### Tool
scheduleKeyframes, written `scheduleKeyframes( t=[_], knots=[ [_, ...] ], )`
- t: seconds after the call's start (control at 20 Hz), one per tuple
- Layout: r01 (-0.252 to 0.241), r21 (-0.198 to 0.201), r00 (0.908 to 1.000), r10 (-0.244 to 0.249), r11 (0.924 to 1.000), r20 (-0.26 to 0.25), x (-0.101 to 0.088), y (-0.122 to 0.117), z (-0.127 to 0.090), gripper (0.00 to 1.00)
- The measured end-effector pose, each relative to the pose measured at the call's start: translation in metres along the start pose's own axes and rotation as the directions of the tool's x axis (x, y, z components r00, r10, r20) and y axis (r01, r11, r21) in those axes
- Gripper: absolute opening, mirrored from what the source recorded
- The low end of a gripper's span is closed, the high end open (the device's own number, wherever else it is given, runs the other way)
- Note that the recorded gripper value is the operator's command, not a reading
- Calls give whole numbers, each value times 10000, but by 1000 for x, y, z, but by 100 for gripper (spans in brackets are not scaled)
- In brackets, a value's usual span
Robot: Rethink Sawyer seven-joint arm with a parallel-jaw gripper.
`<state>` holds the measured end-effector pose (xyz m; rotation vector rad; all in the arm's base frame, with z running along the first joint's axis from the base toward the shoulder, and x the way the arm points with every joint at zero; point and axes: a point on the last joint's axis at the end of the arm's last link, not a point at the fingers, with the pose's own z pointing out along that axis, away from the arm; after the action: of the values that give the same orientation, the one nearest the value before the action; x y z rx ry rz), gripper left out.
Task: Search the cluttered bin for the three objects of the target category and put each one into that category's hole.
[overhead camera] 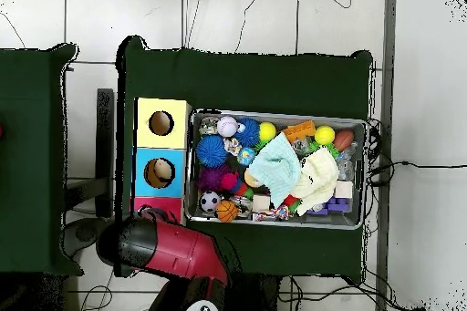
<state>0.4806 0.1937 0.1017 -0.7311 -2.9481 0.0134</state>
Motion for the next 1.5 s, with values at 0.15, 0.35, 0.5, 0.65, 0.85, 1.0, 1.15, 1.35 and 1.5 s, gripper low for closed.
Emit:
scheduleKeyframes(
  t=[0.15, 0.35, 0.5, 0.65, 0.85, 1.0, 1.15, 1.35, 1.5],
  knots=[
    [98, 54, 9999, -98, 9999, 62, -1, -2, -1, 100],
    [314, 118, 9993, -316, 9994, 177, 0, -3, -7, 100],
    [451, 167, 9989, -454, 9988, 145, 2, -2, -14, 100],
    [601, 186, 9982, -601, 9980, -16, 6, 2, -23, 100],
    [735, 152, 9969, -730, 9972, -291, 14, 8, -32, 100],
    [776, 109, 9967, -773, 9969, -262, 16, 10, -36, 100],
    [690, 74, 9973, -688, 9976, -271, 20, 7, -37, 100],
    [409, -78, 9991, -410, 9991, -143, 22, 1, -32, 100],
    [4, -316, 9991, 9, 9995, 413, 21, -13, -15, 100]
  ],
)
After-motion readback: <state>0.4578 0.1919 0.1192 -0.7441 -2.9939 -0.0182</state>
